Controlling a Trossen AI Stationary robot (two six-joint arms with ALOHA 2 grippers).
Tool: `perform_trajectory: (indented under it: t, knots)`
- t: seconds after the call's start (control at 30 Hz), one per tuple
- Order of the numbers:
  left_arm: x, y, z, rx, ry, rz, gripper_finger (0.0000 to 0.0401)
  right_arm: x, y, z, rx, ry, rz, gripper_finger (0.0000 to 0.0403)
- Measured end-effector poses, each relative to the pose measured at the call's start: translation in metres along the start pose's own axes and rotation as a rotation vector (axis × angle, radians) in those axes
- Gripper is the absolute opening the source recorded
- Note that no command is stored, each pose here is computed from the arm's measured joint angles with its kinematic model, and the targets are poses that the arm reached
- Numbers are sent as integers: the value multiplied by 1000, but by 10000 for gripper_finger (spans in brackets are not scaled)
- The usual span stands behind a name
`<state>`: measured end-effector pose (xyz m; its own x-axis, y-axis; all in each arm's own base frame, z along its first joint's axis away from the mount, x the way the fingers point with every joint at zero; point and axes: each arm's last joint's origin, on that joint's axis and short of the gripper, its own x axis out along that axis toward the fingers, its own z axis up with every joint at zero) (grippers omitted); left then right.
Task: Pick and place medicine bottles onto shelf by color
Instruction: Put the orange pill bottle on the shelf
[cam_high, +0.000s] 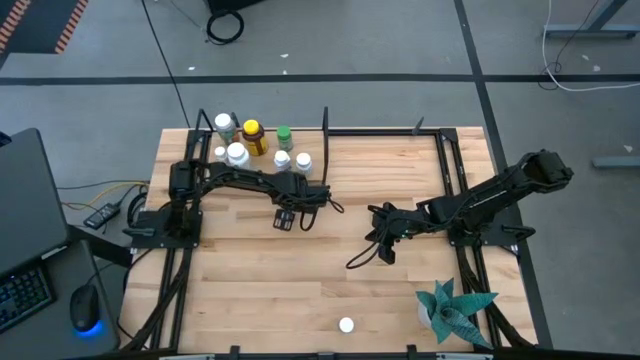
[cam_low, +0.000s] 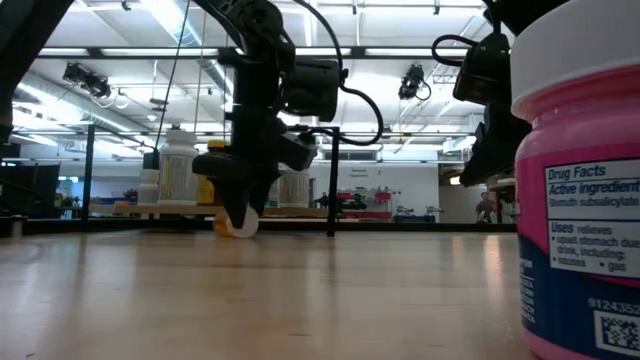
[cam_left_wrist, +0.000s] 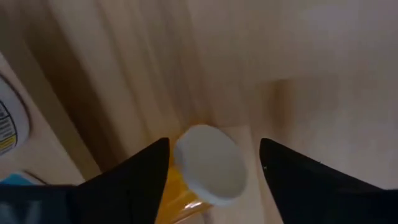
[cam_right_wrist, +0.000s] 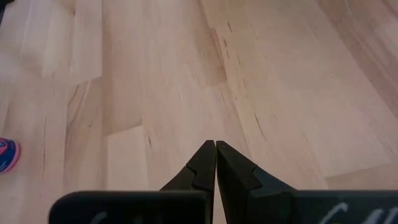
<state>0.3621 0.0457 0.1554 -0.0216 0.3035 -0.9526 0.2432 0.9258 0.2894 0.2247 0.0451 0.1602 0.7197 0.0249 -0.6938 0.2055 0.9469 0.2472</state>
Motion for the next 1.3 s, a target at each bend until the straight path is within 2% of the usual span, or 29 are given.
perform_trajectory:
  t: [0.4, 0.57, 0.73, 0.87, 1.1, 1.3]
  knots:
    - [-2, -6, -1, -25, 31, 4, 181, 0, 1, 0, 6, 10, 20, 20]
    - [-4, -7, -10, -40, 140, 93, 177, 0, 1, -1, 18, 11, 21, 20]
    - [-6, -12, -11, 3, 168, 103, 194, 0, 1, -1, 18, 13, 24, 20]
    - [-10, -24, -7, 124, 162, 107, 215, 0, 3, -2, 11, 16, 31, 20]
    - [-16, -41, -5, 236, 178, 143, 263, -1, 6, -3, -1, 21, 43, 20]
    - [-19, -45, -3, 399, 203, 196, 305, -1, 7, -4, 1, 25, 51, 20]
